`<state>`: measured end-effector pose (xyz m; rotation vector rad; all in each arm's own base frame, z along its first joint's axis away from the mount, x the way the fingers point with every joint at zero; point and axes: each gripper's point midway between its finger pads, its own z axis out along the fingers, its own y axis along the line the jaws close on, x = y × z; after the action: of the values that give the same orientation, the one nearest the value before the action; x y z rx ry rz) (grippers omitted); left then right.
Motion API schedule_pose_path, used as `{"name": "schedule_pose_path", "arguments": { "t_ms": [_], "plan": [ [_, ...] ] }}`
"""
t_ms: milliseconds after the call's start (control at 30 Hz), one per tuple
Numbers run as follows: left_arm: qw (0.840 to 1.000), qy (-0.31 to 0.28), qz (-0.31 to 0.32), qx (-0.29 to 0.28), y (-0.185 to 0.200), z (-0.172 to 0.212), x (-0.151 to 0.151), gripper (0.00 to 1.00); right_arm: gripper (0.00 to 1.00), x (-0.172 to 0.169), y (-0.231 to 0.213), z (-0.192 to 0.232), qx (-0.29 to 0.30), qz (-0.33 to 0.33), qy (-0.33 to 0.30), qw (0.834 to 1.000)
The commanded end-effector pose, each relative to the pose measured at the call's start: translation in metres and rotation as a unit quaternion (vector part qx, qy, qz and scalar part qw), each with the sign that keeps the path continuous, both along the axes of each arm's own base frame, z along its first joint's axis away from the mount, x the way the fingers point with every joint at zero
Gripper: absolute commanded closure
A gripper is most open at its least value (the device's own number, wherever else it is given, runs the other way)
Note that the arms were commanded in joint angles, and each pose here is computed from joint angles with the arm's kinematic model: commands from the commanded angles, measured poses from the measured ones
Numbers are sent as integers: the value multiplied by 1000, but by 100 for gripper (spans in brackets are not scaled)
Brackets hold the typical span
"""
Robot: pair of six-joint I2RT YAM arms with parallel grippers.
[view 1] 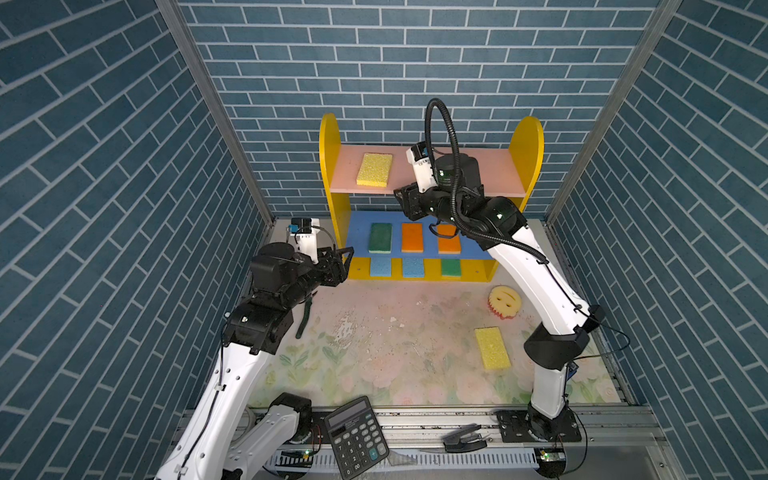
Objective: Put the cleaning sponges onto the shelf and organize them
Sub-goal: 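Reach the right gripper back up toward the yellow sponge on the top board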
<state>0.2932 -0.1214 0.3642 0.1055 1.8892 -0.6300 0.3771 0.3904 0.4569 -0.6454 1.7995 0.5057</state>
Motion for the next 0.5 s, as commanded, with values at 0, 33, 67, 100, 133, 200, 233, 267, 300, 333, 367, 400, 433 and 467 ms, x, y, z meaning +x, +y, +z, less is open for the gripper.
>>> {"name": "schedule_pose_path", "arguments": {
  "t_ms": [0,33,67,100,133,200,233,267,300,333,367,400,433,467],
  "plan": [
    [1000,-3,5,16,5,2,-3,33,41,9,11,-14,-63,28,-33,997],
    [1000,-1,6,17,6,1,-3,33,39,11,13,-15,-60,30,-35,997],
    [1000,2,8,19,6,-1,-3,33,37,15,15,-17,-56,30,-34,997],
    [1000,3,11,19,7,-2,-2,33,35,17,16,-17,-50,30,-33,998],
    [1000,6,13,19,8,-3,-2,33,34,19,16,-18,-44,30,-30,998],
    [1000,9,15,18,8,-5,0,33,32,23,16,-18,-28,34,-23,999],
    [1000,10,16,15,8,-6,1,33,32,26,17,-20,-20,35,-19,999],
    [1000,10,17,13,7,-6,2,33,32,27,17,-20,-12,39,-14,999],
    [1000,12,16,11,6,-6,4,33,32,28,18,-22,-5,42,-10,999],
    [1000,12,15,9,6,-6,5,33,32,30,17,-22,5,43,-5,999],
    [1000,14,15,6,5,-7,6,33,32,32,16,-23,12,43,0,999],
    [1000,14,14,4,5,-6,6,33,32,34,14,-23,20,44,5,999],
    [1000,15,14,2,4,-7,7,33,33,37,12,-22,29,43,9,999],
    [1000,16,14,0,4,-7,8,33,33,41,9,-22,37,38,13,999]
  ]
}}
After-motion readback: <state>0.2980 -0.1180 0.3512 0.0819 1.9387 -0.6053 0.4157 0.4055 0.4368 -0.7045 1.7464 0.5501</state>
